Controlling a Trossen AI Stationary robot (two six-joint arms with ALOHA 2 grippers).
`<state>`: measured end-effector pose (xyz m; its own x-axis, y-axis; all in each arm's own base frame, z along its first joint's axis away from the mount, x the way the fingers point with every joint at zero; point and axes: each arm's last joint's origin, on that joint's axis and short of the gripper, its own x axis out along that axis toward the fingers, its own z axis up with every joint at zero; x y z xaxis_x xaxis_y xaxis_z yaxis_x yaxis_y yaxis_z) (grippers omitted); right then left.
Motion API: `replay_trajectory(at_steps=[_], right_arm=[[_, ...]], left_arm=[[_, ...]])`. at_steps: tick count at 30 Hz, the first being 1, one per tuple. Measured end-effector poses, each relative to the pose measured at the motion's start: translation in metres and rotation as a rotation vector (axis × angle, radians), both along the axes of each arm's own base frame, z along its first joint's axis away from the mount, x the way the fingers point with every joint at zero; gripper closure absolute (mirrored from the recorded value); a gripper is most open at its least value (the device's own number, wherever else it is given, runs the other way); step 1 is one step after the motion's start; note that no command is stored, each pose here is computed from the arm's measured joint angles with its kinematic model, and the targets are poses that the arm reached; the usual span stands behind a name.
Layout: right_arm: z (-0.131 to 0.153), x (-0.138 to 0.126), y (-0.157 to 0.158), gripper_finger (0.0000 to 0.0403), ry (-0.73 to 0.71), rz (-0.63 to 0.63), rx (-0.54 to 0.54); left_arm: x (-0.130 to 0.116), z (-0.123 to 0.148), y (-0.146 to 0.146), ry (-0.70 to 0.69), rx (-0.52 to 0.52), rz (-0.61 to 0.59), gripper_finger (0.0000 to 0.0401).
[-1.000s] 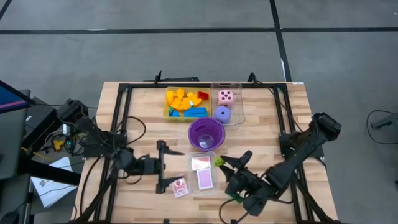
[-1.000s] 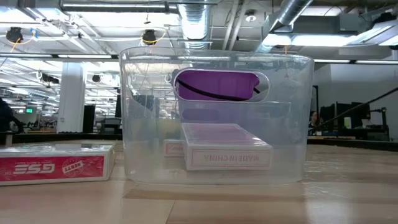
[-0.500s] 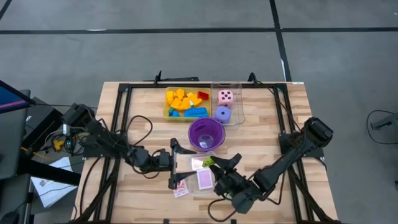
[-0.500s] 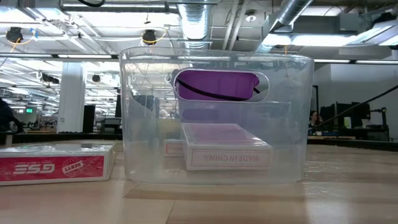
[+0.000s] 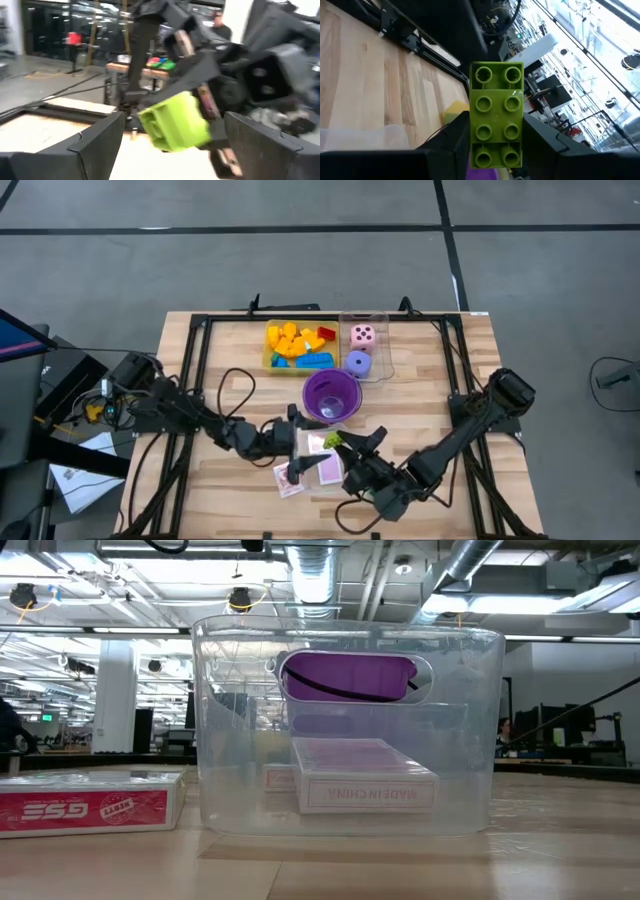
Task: Pick & Place Toys
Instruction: Put the light green game piece into the yellow bin
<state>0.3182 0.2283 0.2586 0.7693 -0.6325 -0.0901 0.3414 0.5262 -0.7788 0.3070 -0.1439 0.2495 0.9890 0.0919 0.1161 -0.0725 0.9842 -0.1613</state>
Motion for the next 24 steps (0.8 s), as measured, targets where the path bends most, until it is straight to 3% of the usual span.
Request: replay_trajectory(at_steps=[13, 18, 24], right_arm=[[-0.001, 0.006, -0.008, 0.0271, 0.012, 0.000, 0.007], [-0.001, 0.006, -0.007, 0.0271, 0.013, 0.002, 0.006], [-0.001, 0.005, -0.008, 0.0271, 0.014, -0.006, 0.001]], left_arm=[[0.017, -0.010, 0.016, 0.008, -0.143, 0.088, 0.0077], [0.017, -0.009, 0.015, 0.001, -0.146, 0.075, 0.0128], [0.017, -0.008, 0.015, -0.001, -0.144, 0.057, 0.0229]])
